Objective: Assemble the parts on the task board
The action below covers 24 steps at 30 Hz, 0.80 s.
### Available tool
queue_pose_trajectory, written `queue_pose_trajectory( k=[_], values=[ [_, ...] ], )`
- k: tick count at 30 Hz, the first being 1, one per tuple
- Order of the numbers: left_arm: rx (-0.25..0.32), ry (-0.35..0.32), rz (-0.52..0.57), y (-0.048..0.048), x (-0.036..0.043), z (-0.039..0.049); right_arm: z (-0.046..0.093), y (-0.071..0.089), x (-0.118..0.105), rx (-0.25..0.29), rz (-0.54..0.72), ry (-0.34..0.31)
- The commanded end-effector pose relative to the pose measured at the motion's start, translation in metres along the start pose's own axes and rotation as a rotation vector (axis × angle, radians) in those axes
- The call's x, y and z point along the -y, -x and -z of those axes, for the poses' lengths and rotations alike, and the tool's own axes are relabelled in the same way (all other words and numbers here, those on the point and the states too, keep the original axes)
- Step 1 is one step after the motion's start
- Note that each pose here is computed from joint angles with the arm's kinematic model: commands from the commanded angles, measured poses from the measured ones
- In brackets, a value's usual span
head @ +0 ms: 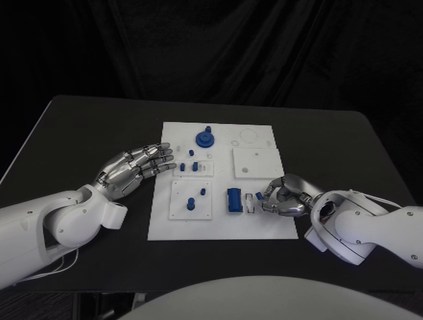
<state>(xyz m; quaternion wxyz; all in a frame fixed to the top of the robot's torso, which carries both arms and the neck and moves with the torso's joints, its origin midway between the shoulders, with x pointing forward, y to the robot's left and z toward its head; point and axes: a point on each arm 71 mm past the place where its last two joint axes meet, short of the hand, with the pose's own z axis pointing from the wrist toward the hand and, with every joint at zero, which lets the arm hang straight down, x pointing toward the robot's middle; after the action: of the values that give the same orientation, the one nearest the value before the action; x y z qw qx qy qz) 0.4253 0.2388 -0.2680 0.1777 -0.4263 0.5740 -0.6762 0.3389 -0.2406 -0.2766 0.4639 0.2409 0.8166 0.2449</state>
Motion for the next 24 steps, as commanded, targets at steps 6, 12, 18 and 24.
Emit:
queue_pose_trajectory(
  k=[6,12,18,24],
  values=[
    [-0.014,-0.008,0.012,-0.0022,-0.0007,-0.0014,-0.004,-0.002,0.000,0.002,-0.080,-0.018],
    [-0.015,-0.008,0.012,-0.0022,-0.0009,-0.0014,-0.007,-0.004,0.000,-0.022,-0.072,-0.031],
    [-0.013,-0.008,0.012,-0.0019,-0.0010,-0.0010,-0.009,-0.008,-0.001,-0.045,-0.063,-0.039],
    [-0.014,-0.007,0.012,-0.0019,-0.0013,-0.0012,-0.011,-0.009,-0.002,-0.053,-0.058,-0.038]
  ],
)
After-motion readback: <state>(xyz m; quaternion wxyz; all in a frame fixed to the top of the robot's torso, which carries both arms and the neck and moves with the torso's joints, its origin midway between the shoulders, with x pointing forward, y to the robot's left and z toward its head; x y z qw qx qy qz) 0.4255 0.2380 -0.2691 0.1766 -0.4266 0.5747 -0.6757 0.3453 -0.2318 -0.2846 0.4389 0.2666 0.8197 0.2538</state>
